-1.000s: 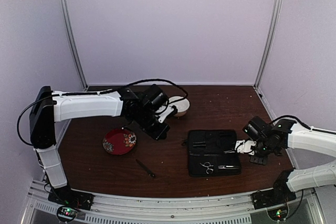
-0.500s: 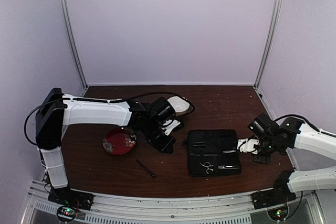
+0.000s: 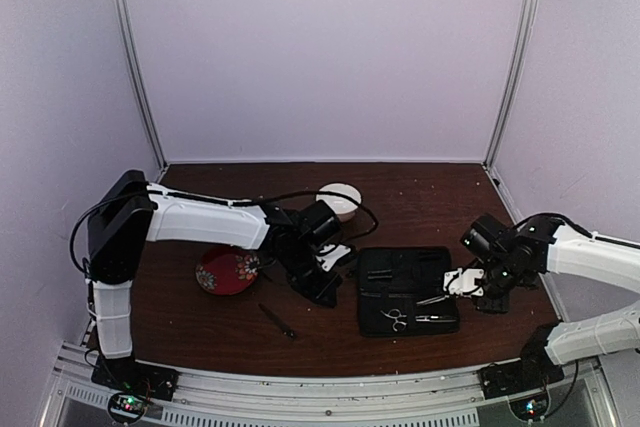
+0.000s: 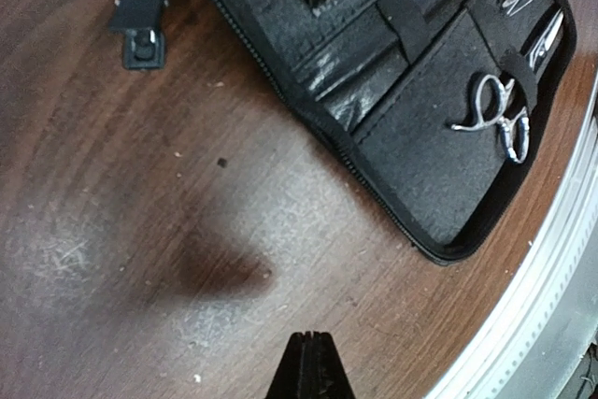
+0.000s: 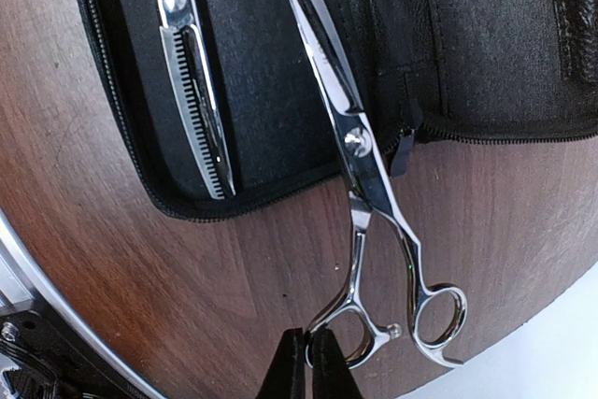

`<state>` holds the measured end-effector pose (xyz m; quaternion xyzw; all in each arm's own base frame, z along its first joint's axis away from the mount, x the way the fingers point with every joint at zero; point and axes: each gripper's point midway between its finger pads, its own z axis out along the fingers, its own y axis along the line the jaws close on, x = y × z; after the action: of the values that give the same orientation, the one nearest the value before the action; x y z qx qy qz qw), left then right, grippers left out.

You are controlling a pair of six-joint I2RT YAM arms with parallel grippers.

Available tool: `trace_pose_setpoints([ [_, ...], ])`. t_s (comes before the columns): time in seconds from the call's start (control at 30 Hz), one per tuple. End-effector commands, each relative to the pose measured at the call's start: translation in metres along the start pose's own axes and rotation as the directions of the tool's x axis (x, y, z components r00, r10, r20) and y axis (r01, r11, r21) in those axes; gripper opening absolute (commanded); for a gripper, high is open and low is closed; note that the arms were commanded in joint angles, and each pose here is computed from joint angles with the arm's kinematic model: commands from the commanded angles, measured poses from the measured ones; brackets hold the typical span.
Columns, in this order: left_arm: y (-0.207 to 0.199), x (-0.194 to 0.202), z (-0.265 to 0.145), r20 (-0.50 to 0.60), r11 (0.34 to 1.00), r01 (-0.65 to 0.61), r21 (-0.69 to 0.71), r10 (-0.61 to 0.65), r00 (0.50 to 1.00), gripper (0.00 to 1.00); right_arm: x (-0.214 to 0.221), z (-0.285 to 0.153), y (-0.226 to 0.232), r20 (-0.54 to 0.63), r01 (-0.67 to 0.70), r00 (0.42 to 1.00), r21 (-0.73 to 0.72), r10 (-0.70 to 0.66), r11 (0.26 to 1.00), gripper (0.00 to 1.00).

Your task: Sort the hair-cutting tools

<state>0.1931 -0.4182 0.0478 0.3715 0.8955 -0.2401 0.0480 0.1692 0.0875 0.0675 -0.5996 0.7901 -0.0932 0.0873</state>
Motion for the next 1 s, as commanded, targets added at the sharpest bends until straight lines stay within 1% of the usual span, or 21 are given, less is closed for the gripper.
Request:
trace_pose_setpoints([
  [0.0, -0.01, -0.009, 0.007, 0.016, 0.999, -0.007, 0.048, 0.006, 1.0, 0.0, -0.016, -0.004, -0.007, 0.048, -0.003, 0.999, 0.01, 0.002, 1.0, 0.0],
  [0.33, -0.014, -0.011, 0.017, -0.005, 0.997, -0.008, 0.08, 0.008, 1.0, 0.0, -0.028, 0.006, -0.004, 0.059, 0.002, 0.998, -0.006, -0.001, 1.0, 0.0],
  [0.47, -0.022, -0.015, 0.021, -0.016, 0.992, -0.006, 0.126, 0.008, 1.0, 0.0, -0.035, 0.01, -0.002, 0.074, 0.003, 0.997, -0.01, -0.003, 1.0, 0.0],
  [0.77, -0.023, -0.013, 0.034, -0.047, 0.988, 0.007, 0.157, 0.001, 0.999, 0.0, -0.044, 0.027, 0.012, 0.062, 0.029, 0.998, -0.062, -0.025, 0.998, 0.0],
  [0.97, -0.027, -0.018, 0.032, -0.046, 0.986, 0.008, 0.169, 0.0, 0.999, 0.0, -0.059, 0.031, 0.016, 0.073, 0.024, 0.997, -0.105, -0.016, 0.994, 0.0],
])
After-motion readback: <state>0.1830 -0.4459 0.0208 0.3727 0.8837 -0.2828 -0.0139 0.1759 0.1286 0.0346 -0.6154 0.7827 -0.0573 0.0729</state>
